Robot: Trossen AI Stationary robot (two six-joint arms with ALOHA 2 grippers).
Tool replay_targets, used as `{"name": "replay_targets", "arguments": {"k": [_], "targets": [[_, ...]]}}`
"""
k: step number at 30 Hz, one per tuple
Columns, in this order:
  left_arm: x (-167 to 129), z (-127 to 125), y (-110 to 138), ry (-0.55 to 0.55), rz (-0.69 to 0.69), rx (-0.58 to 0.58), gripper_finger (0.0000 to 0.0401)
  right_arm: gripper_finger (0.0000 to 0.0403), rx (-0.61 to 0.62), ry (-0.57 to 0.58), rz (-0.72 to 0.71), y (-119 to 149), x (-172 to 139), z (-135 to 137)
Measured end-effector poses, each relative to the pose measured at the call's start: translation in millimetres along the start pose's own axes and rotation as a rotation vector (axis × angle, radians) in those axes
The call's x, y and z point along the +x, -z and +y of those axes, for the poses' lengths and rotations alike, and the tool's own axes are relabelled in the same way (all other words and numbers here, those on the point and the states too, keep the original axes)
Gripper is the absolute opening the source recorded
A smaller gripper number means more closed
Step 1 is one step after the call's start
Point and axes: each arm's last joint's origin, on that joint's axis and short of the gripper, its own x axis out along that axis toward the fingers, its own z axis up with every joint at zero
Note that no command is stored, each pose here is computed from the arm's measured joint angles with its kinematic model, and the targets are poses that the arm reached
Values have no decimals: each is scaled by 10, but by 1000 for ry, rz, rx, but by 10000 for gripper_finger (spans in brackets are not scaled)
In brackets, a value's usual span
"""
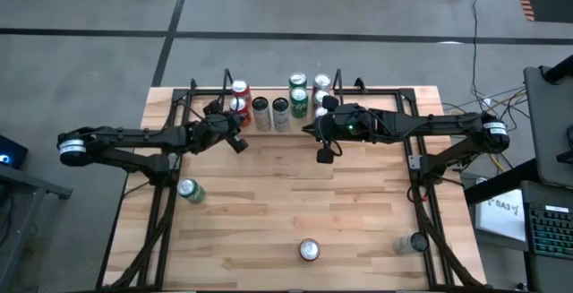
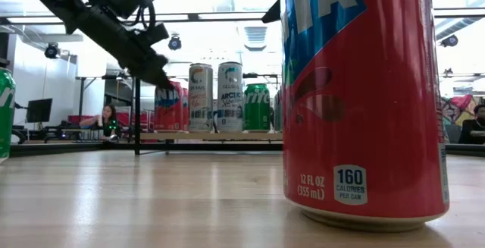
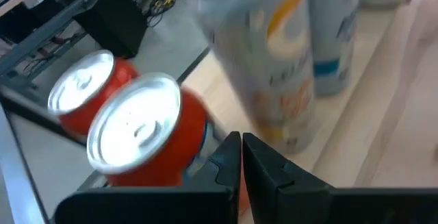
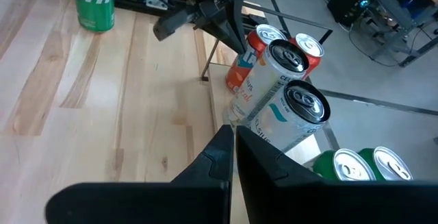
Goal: Sort soda cans
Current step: Put the white blue soda can on the shelf and align it with the other white blue soda can
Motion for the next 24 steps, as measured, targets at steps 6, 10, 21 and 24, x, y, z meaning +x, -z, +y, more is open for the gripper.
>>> {"name": "replay_targets", "arguments": {"k": [6, 10, 21, 24], "targets": [[-132, -22, -214, 81, -73, -31, 0, 9, 7, 0, 0, 0, 0, 0], [-294, -79, -397, 137, -143, -34, 0, 9, 57, 1, -6, -9, -22, -6], [-737, -371, -737, 336, -301, -40, 0, 9, 196, -112, -13, -36, -48, 82], [-811, -405, -787, 370, -319, -77, 0, 9, 233, -189, -5, -114, -108, 147]]}}
